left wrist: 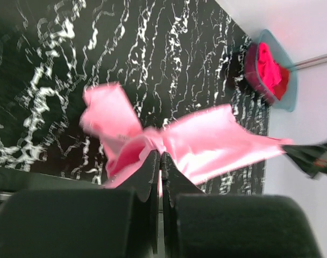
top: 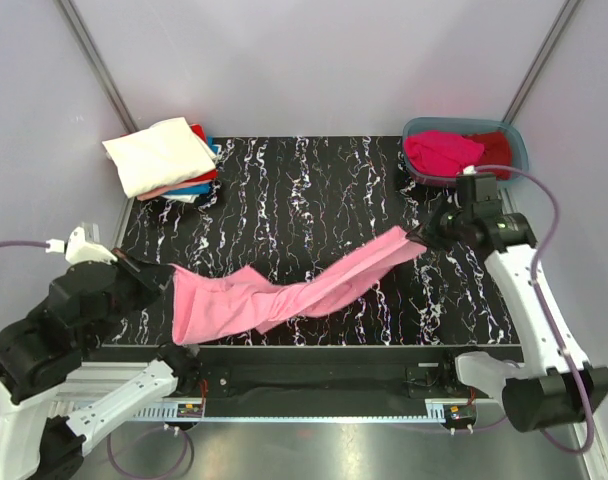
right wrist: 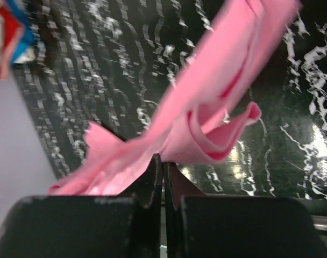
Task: Fold and stack the t-shirts
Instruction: Move the tshirt to the center of the board
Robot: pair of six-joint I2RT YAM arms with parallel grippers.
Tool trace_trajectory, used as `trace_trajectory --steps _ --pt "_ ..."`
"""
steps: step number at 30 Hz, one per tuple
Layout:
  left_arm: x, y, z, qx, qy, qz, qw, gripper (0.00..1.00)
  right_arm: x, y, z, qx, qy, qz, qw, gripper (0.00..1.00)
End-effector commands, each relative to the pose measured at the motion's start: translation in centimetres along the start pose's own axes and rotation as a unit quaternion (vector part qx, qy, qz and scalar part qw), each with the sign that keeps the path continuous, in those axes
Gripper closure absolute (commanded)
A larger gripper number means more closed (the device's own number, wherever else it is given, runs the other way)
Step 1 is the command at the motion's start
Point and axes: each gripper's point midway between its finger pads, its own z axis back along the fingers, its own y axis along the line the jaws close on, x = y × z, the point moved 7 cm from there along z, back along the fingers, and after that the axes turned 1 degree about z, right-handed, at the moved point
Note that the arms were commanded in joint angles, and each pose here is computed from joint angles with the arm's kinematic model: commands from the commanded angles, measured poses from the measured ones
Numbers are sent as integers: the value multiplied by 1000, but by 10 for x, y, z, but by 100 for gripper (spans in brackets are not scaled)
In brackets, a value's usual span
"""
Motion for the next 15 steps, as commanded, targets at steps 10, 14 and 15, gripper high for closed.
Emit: trace_trajectory --steps 10,14,15 --pt "-6 -27 -98 88 71 -127 985 100 105 24 -98 -83 86 -12 993 25" --pt "-28 17 -144 105 148 -83 980 100 103 16 -92 -101 65 1 993 21" --pt "-43 35 -156 122 176 -76 974 100 102 11 -90 -111 54 5 992 21"
